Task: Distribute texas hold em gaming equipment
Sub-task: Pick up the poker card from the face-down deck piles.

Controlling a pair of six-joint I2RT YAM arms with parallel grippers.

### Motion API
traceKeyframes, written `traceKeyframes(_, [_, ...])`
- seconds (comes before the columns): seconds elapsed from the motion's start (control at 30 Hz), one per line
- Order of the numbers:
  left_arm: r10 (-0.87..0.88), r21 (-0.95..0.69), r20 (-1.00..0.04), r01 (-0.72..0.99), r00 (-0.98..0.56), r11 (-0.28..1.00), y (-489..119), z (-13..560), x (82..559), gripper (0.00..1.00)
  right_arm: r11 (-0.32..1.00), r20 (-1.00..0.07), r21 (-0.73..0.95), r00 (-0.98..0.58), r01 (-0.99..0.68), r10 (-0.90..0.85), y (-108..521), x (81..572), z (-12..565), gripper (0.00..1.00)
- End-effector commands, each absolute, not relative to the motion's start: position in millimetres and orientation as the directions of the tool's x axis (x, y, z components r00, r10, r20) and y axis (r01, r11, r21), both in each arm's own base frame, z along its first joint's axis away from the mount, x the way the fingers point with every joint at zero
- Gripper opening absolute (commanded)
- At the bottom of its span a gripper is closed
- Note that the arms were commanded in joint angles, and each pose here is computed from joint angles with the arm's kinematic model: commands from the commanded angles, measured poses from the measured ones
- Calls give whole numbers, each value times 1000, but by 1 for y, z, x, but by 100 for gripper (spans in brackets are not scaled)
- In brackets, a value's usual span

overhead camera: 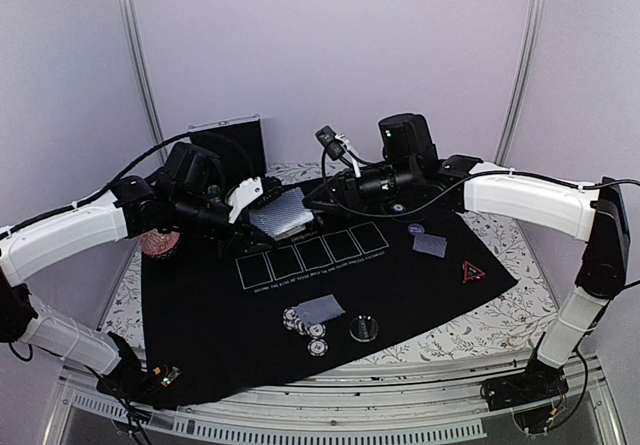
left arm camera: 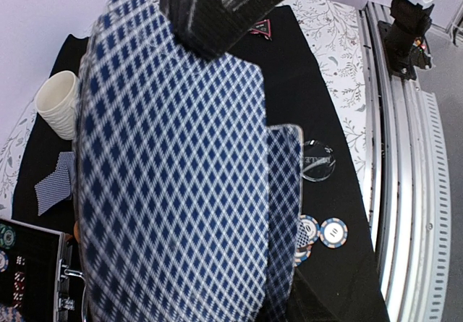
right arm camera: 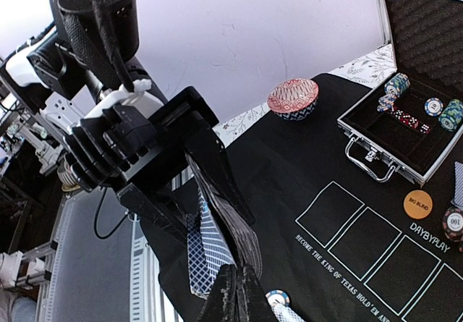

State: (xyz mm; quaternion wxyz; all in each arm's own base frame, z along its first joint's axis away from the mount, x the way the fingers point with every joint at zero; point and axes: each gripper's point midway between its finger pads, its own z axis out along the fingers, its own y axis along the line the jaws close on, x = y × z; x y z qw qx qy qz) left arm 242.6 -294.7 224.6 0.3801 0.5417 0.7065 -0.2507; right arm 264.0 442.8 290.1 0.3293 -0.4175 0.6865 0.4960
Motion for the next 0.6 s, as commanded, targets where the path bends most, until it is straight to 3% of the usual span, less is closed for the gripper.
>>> traceKeyframes(0.0, [541,89,-836,952,-89,293,-295,243,248,39,126,-871,404,-423,-906,-249,448,260,298,2])
traceKeyframes(0.33, [542,91,-836,951,-88,295,-294,243,247,39,173,-918,326,-355,-929,-174,423,254,337,2])
traceKeyframes(0.57, [540,90,-837,951,-88,295,-294,244,247,39,150,-905,373,-395,-916,-159,427,252,327,2])
